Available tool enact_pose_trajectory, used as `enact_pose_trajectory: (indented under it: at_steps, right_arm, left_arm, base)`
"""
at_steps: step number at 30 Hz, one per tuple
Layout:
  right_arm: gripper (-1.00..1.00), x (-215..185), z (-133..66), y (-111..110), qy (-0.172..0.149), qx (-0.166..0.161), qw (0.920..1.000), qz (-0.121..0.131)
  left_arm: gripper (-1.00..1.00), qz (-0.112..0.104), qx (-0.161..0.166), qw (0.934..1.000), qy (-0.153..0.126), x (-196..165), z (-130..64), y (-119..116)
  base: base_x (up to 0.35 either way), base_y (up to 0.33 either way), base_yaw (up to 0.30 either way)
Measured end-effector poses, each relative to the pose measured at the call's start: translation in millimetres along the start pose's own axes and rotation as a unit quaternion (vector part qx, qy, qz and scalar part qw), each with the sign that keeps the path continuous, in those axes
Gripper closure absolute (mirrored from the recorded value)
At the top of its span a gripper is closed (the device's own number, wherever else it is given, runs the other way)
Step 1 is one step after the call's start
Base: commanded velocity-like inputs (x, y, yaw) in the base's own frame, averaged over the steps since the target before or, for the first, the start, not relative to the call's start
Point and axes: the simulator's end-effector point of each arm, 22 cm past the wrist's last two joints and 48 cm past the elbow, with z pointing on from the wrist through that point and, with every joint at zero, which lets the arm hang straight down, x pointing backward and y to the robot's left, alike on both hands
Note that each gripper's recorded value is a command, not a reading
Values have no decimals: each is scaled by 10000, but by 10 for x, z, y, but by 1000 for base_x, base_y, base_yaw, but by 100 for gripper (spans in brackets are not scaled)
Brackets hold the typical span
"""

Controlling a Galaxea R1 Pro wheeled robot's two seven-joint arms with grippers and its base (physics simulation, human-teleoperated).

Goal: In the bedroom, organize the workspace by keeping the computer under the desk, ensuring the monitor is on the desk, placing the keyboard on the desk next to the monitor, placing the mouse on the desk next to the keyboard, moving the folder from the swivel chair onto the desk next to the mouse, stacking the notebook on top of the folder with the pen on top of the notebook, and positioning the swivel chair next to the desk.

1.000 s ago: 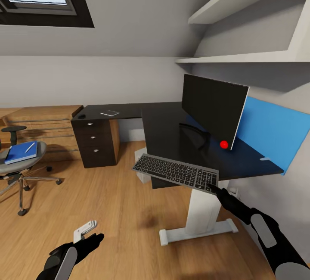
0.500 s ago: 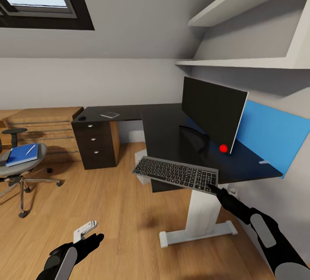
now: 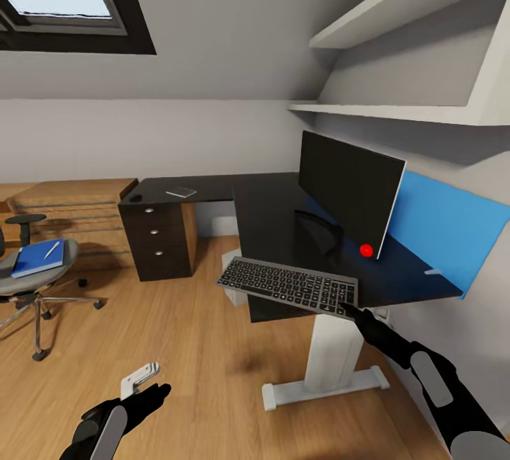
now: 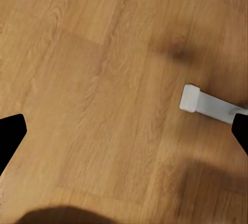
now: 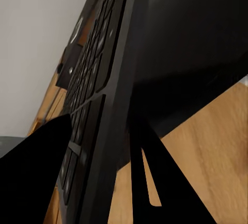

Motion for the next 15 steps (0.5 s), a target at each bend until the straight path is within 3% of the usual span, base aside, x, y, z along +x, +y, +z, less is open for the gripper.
enact_pose_trajectory:
  at_steps: [11,14,15]
  right_arm:
    - [100,19,32,226,84,-57,9999,22]
    - [100,143,68,485,273,-522,9983,-41]
    - [100,216,64,660,376,-893,9953,-84]
  left_arm:
    - [-100,0,-9,10000,1,-105,-155,-55]
    - [-100,-4,-13,10000,-3,-120,-170,-51]
    - [-100,-1,-12,10000,1,-118,-170,-51]
  base:
    - [0,0,0]
    - [0,0,0]
    - [0,0,0]
